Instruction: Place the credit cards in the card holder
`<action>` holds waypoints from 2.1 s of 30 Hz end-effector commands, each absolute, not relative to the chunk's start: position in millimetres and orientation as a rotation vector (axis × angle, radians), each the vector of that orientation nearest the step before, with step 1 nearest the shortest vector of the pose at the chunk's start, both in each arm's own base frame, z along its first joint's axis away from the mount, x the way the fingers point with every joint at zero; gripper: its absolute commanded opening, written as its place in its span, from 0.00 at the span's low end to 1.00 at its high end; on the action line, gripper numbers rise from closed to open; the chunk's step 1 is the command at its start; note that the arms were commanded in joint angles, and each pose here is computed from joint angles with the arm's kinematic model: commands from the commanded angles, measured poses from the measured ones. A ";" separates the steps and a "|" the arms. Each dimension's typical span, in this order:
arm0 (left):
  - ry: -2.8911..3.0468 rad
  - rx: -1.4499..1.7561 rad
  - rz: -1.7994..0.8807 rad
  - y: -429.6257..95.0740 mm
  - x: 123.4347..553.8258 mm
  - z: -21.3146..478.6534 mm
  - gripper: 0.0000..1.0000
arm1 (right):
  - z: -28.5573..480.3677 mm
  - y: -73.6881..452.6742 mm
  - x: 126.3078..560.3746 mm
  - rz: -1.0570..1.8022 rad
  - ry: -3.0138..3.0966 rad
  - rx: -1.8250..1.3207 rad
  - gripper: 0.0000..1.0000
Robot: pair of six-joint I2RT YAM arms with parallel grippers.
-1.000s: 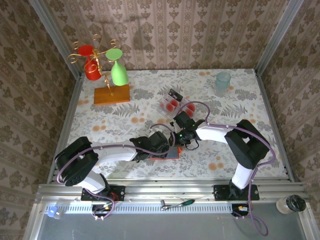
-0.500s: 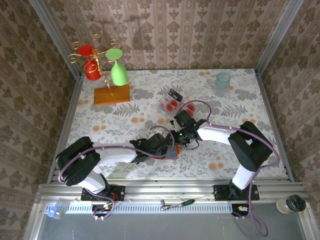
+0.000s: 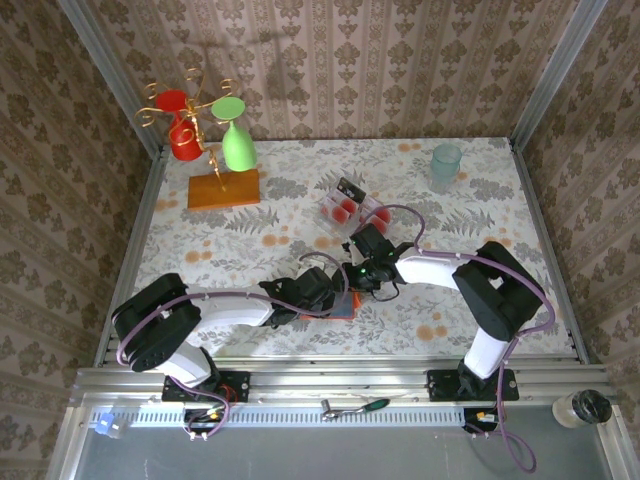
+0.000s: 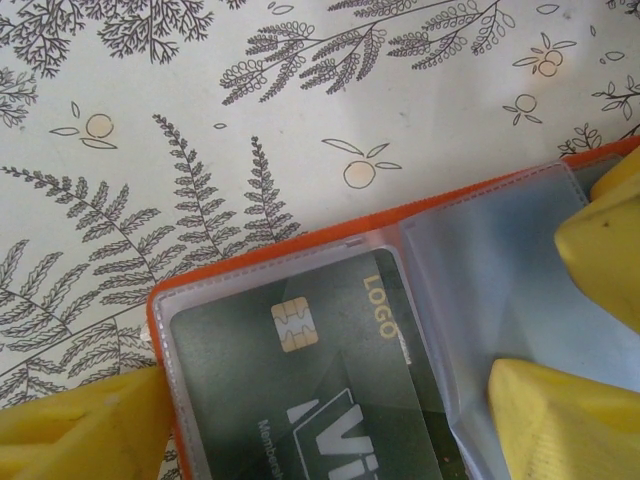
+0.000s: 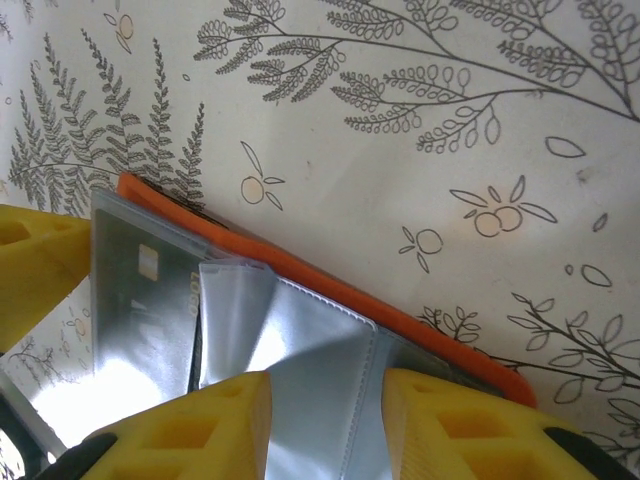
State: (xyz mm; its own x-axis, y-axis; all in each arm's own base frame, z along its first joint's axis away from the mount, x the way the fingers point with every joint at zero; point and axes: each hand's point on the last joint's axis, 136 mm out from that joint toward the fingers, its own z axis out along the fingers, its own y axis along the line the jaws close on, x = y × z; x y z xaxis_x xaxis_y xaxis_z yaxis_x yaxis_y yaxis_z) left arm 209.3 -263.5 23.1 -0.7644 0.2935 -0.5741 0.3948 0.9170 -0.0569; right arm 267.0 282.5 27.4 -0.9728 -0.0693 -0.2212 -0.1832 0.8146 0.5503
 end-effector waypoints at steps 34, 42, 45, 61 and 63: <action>2.330 0.170 -0.259 -151.8 208.6 101.7 0.94 | 62.1 372.0 247.3 1.102 2.793 -0.356 0.45; 2.350 0.138 -0.267 -141.3 204.3 89.9 0.94 | 45.2 384.0 251.6 1.079 2.851 -0.406 0.45; 2.355 0.139 -0.265 -140.7 203.9 86.9 0.94 | 50.6 382.1 252.2 1.073 2.841 -0.415 0.44; 2.376 0.152 -0.296 -152.8 207.8 79.7 0.94 | 66.9 350.6 254.4 1.056 2.792 -0.399 0.20; 2.377 0.155 -0.305 -156.2 209.0 79.4 0.94 | 78.0 342.1 265.1 1.055 2.758 -0.368 0.20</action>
State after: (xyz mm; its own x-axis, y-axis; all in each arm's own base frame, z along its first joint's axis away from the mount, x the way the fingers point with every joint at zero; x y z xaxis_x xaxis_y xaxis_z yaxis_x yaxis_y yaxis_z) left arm 206.2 -149.7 76.5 -0.7318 0.0480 -0.6798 0.1973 0.9697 -0.1439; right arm 258.1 355.6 63.7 -0.9603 -0.1857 -0.2080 -0.2770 0.7212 0.6349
